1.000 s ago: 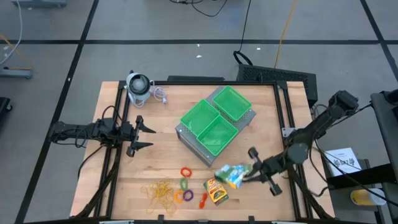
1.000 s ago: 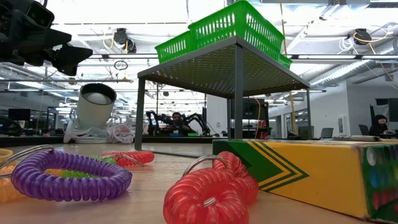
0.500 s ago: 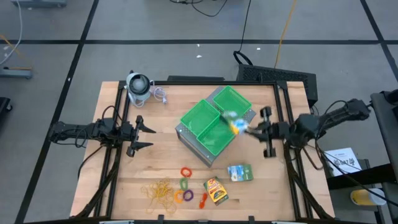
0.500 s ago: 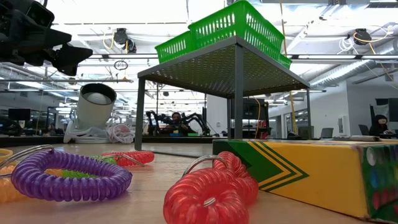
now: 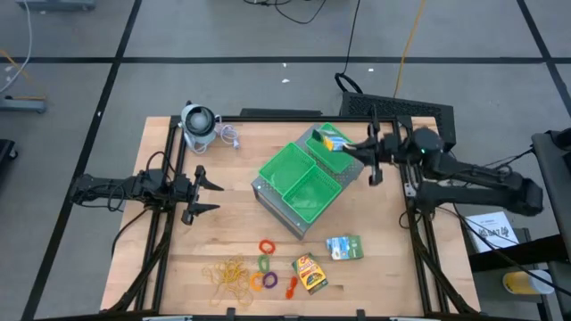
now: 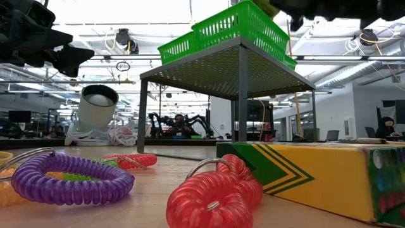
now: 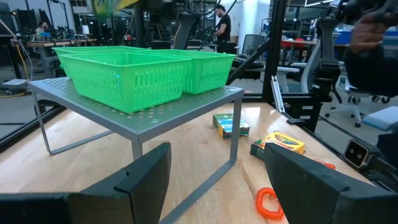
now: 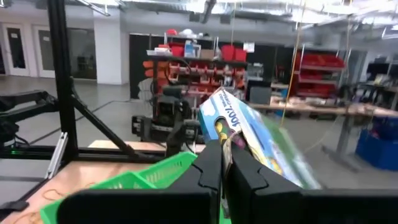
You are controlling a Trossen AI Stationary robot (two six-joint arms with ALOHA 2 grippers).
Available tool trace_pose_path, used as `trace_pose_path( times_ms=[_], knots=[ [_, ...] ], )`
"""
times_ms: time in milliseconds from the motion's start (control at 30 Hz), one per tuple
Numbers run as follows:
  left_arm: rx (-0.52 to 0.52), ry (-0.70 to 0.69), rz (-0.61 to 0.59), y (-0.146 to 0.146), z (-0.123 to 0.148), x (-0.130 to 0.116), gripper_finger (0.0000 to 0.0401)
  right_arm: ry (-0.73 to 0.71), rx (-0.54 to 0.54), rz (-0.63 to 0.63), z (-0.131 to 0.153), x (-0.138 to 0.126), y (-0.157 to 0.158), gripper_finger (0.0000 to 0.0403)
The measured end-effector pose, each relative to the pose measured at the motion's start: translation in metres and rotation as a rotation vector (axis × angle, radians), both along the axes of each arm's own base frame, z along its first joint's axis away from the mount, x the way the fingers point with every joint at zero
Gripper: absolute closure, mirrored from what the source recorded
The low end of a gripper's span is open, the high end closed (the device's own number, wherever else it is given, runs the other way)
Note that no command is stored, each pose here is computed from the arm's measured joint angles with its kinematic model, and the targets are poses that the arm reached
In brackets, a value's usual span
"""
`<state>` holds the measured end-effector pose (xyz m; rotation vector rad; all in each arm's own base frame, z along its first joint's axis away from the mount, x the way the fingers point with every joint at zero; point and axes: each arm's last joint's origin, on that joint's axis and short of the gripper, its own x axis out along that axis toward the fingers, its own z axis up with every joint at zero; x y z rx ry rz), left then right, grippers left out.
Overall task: Pick & Place Office Desk Supplies
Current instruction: Put the yellow crayon box into the top right green bin on the shelf
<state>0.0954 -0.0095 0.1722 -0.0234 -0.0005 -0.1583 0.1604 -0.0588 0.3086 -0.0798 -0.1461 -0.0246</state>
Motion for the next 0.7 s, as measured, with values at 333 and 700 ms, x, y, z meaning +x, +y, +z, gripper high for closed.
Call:
trace_pose_path(
  times_ms=[333,700],
  knots=[
    [0.0,0.0,0.0,0.0,0.0,0.0,0.0137,0.113,0.178,0.084,-0.018,-0.004,-0.045,0.0403],
    [0.0,0.0,0.0,0.0,0.0,0.0,0.0137,0.214,0.176,0.095,-0.032,-0.002,-0.047,0.0403]
  ],
)
